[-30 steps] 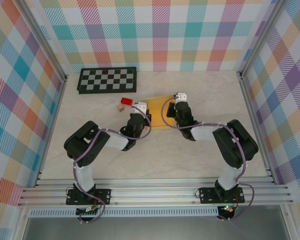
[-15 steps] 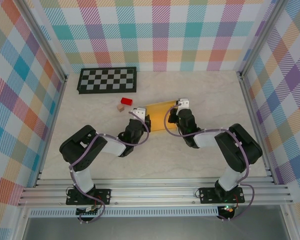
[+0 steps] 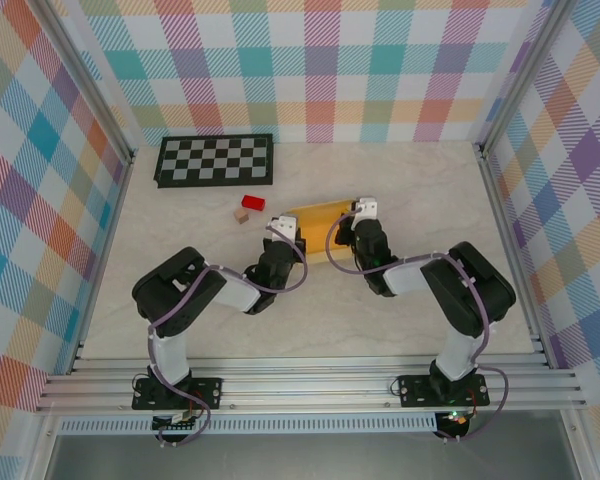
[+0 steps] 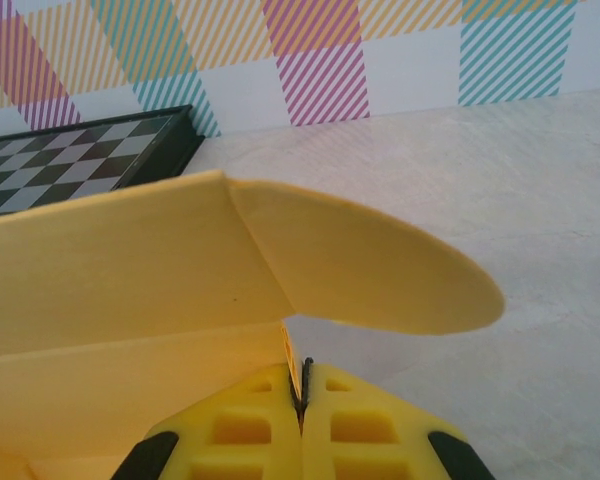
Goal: Fold the paper box
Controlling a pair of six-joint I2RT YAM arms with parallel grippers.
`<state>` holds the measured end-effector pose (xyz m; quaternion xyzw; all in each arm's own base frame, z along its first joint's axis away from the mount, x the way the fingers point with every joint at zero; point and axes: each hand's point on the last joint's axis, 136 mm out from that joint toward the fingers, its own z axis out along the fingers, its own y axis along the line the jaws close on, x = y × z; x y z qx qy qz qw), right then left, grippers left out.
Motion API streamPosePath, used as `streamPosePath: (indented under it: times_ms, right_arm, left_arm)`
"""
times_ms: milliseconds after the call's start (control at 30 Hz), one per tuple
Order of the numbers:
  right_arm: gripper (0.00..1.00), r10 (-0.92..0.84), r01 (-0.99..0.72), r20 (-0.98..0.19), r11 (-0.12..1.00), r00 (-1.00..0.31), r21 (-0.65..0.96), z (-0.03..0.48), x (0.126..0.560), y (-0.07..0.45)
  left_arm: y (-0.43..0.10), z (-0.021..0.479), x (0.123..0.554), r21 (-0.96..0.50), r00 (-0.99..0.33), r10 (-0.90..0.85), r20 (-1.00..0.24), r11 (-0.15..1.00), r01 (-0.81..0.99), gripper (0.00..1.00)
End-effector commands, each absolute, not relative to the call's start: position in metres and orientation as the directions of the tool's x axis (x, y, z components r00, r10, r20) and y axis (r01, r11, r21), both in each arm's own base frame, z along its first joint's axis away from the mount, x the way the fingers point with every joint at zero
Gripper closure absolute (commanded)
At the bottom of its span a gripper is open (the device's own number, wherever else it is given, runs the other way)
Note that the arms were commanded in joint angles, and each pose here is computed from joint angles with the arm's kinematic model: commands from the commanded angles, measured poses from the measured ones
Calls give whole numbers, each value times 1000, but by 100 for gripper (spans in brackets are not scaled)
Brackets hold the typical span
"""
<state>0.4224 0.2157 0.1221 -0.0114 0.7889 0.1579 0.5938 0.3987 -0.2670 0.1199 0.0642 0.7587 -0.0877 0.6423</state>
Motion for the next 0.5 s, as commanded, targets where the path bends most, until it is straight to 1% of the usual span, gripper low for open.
streamPosePath:
  times_ms: [0,100,167,300,400,467]
  right_arm:
    - [100,152,-355,-892,879,-426,319,93,402,255]
    - [100,121,-327,-883,899,-454,291,80,395,245]
    - [100,102,-337,-874,896,-475,288,71,386,244]
    - [100,117,-334,-859,889,-498,314,72,371,239]
    - [94,98,-320,-831,893,-547,317,68,363,236]
    - [93,109,-314,-821,889,-561,332,69,356,234]
  left_arm:
    - [-313,117,393,3,-137,64,-988,913,408,100]
    - [-318,115,378,-10,-148,63,-987,894,448,100]
    - [-320,108,368,-4,-159,79,-984,886,464,100]
    - [-327,85,344,51,-170,158,-973,861,506,100]
    - [-331,73,328,120,-157,234,-960,844,523,100]
    - [-329,69,323,145,-153,258,-954,844,517,100]
